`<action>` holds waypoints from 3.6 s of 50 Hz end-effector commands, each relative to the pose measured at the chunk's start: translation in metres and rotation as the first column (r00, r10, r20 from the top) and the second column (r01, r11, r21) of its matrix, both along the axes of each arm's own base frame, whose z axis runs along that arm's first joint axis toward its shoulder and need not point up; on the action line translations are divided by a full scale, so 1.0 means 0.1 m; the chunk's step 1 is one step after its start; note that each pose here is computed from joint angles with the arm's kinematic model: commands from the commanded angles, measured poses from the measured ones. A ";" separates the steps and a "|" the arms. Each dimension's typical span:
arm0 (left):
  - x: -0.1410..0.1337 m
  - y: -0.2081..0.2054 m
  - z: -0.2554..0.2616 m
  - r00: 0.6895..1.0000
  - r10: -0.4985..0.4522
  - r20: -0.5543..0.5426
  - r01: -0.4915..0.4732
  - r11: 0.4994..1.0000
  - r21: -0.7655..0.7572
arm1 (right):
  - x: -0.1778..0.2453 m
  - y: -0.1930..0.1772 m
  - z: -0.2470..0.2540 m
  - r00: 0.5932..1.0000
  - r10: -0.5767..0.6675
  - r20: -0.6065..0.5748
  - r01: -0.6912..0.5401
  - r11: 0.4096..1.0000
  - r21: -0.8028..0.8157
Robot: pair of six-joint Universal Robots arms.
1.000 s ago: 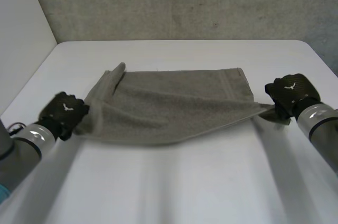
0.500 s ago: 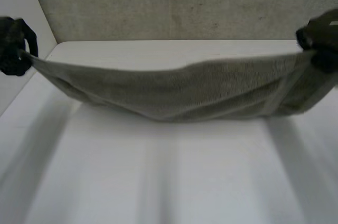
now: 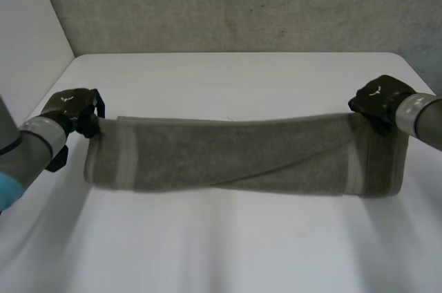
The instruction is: Fold the laundry
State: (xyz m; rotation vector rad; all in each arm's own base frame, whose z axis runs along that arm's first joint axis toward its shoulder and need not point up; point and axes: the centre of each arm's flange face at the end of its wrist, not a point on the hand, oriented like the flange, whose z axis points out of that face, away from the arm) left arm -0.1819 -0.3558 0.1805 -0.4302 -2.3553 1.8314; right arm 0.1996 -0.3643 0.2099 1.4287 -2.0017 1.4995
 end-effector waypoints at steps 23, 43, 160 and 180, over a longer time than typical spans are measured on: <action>-0.25 -0.69 -0.40 0.997 0.078 0.007 -0.077 0.988 -0.136 | 0.28 -0.61 -0.53 1.000 -0.018 0.006 0.018 0.979 -0.204; -0.20 -0.21 0.13 0.997 0.070 -0.013 -0.072 0.983 -0.171 | 0.10 -0.09 0.50 0.912 -0.133 0.388 0.214 0.961 -0.173; -0.26 0.55 -0.04 0.999 0.007 -0.032 -0.017 0.953 -0.302 | 0.87 1.24 -0.22 0.880 0.021 0.475 -0.063 0.995 0.075; -0.34 0.63 -0.05 0.999 -0.023 -0.033 0.013 0.956 -0.293 | 0.34 1.05 -0.70 0.865 -0.093 0.494 0.020 0.988 0.150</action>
